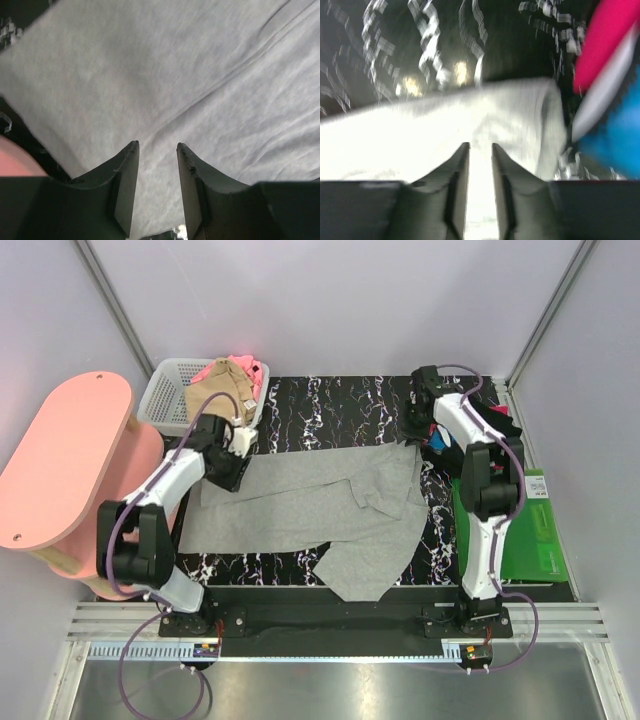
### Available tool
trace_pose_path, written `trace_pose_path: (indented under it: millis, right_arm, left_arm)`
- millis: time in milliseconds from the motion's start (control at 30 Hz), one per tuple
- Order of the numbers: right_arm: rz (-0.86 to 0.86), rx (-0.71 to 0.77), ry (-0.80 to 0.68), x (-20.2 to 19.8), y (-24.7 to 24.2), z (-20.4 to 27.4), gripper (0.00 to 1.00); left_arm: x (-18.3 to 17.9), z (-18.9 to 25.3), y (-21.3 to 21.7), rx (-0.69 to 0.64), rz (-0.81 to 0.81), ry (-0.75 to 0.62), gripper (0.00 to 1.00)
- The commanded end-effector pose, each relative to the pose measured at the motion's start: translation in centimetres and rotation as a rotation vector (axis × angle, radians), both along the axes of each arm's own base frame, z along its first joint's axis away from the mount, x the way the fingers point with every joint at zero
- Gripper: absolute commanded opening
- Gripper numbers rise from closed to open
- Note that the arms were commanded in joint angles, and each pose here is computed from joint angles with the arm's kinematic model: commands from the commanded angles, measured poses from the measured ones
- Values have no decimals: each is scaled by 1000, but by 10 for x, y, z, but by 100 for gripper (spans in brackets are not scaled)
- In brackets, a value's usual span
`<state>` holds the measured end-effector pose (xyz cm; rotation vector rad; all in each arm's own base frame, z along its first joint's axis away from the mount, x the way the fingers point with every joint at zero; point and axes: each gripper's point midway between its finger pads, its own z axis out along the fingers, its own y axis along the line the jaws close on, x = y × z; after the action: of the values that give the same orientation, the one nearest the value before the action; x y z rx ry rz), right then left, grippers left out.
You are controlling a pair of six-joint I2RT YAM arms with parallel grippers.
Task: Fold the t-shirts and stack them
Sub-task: Fold the flattened tshirt in 1/3 of the way
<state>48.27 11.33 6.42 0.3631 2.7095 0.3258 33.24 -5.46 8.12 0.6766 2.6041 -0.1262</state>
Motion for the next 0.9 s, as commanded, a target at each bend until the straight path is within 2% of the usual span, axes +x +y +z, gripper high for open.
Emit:
trace_pose_path:
  millis: [0, 100, 167, 200, 267, 400, 500, 633, 767, 867]
  right_arm:
    - [144, -242, -226, -42, 30, 100, 36]
    - [215, -159, -205, -83, 59, 104, 36]
    - [214, -70, -178, -108, 70, 91, 35]
    - [206, -67, -121, -125, 65, 68, 34]
    - [178, -7, -121, -133, 71, 57, 32]
    - [158, 48, -2, -158, 76, 17, 24]
    - [149, 111, 29, -173, 85, 6, 23]
    - [117, 70, 37, -174, 76, -6, 24]
    - [91, 34, -47, -138, 71, 18, 25]
    - [79, 16, -25, -130, 66, 19, 25]
  left_arm:
    - [-25, 22, 29, 88, -10, -79, 42]
    - [-44, 25, 40, 140, -23, -109, 44]
    - [-50, 22, 46, 168, -10, -110, 44]
    - [-50, 20, 46, 167, -6, -107, 44]
    - [-45, 14, 50, 186, 15, -88, 44]
    - [-25, 2, 46, 173, 29, -75, 43]
    - [-7, -10, 48, 194, 35, -49, 41]
    - [8, -28, 56, 246, 35, -33, 41]
    - [16, -26, 66, 272, 46, -39, 40]
    - [20, -17, 70, 276, 50, -64, 41]
